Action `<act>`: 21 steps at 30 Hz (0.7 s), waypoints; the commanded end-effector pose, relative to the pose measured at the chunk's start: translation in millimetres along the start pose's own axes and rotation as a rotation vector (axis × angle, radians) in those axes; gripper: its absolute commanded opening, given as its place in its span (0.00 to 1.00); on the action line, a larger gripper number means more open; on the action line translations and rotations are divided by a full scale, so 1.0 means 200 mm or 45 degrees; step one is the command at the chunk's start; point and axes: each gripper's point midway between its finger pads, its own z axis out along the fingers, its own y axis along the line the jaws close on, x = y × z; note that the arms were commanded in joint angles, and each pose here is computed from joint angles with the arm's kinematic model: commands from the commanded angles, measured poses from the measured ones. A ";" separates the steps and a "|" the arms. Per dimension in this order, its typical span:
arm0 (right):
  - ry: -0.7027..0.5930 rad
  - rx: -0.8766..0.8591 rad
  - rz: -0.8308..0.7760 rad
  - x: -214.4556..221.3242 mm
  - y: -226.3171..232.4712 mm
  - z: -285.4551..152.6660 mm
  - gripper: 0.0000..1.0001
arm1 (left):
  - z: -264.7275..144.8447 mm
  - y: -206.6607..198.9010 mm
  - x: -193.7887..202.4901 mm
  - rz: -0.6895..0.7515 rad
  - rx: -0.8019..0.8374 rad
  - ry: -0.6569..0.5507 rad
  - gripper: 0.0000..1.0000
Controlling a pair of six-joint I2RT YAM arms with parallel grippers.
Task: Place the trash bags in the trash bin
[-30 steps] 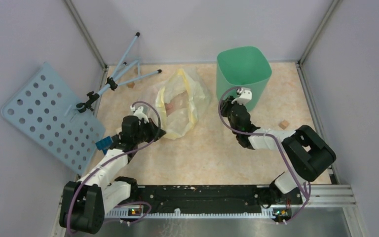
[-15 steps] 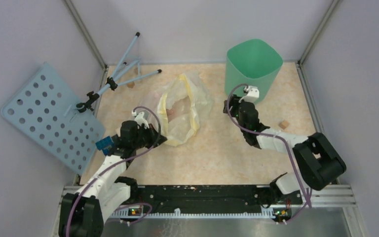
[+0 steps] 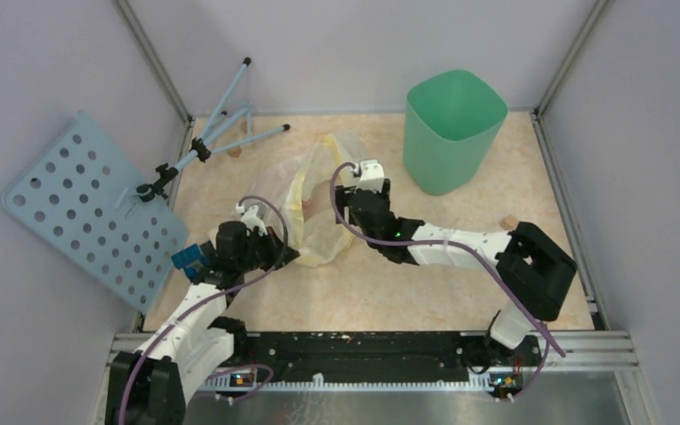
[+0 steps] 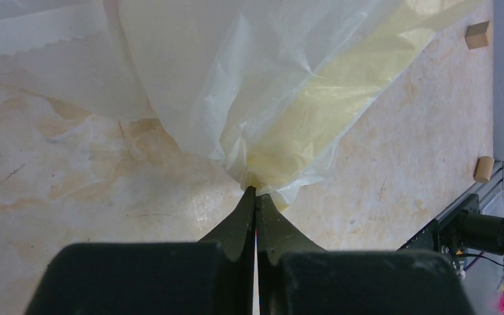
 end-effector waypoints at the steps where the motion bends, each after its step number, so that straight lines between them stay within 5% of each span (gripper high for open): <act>1: 0.038 0.115 -0.115 0.01 0.02 0.03 0.79 | 0.01 -0.02 -0.02 0.020 0.036 -0.029 0.00; 13: 0.097 0.458 -0.209 0.05 -0.15 0.12 0.88 | 0.01 0.01 0.00 0.021 -0.002 -0.023 0.00; 21: 0.061 0.515 -0.030 -0.03 -0.49 0.00 0.73 | 0.02 0.04 0.02 0.010 -0.018 -0.023 0.00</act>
